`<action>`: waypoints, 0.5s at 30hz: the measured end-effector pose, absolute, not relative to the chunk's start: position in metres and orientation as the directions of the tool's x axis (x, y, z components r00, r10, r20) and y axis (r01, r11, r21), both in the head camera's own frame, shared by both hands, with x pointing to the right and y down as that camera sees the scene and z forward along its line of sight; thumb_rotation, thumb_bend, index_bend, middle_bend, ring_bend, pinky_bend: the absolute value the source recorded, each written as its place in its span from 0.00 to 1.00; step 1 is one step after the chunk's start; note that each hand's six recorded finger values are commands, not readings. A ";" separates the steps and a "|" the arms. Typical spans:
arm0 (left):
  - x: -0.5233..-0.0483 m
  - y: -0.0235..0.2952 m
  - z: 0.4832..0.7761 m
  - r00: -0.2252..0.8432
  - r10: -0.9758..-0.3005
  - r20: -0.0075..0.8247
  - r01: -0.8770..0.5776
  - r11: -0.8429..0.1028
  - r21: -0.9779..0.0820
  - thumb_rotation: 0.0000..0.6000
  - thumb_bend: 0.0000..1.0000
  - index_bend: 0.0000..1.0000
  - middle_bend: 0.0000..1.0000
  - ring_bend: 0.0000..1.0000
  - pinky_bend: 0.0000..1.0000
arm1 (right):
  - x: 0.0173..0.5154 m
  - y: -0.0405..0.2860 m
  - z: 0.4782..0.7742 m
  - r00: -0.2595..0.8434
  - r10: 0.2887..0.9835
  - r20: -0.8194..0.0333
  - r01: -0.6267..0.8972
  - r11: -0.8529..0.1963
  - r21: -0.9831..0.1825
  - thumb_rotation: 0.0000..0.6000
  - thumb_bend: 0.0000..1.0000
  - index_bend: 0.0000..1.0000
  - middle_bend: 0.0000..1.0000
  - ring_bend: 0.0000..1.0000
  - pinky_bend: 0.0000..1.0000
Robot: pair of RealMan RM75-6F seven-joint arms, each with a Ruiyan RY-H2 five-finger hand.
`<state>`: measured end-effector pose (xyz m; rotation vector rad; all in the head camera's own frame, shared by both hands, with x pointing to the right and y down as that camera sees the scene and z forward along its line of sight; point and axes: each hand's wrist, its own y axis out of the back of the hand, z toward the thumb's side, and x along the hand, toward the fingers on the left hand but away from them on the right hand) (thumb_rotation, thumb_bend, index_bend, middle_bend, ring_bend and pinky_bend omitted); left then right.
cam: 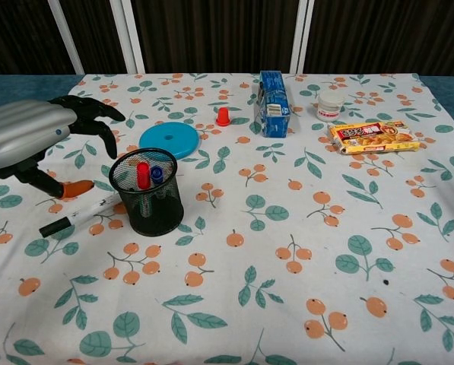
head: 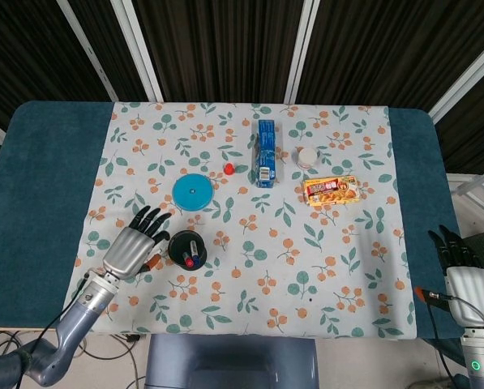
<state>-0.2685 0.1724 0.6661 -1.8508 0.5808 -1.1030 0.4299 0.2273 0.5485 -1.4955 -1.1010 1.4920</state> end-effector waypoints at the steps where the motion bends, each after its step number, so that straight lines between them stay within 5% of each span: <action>1: -0.268 0.173 0.664 0.499 -0.737 0.455 0.039 -0.505 -0.862 1.00 0.24 0.29 0.07 0.00 0.00 | 0.430 0.227 0.548 -0.045 0.932 -0.360 0.069 -0.357 -0.932 1.00 0.10 0.10 0.02 0.07 0.19; 15: -0.309 0.169 0.589 0.453 -0.841 0.295 -0.051 -0.355 -0.933 1.00 0.21 0.26 0.06 0.00 0.00 | 0.431 0.227 0.548 -0.048 0.933 -0.358 0.070 -0.354 -0.933 1.00 0.10 0.10 0.02 0.07 0.19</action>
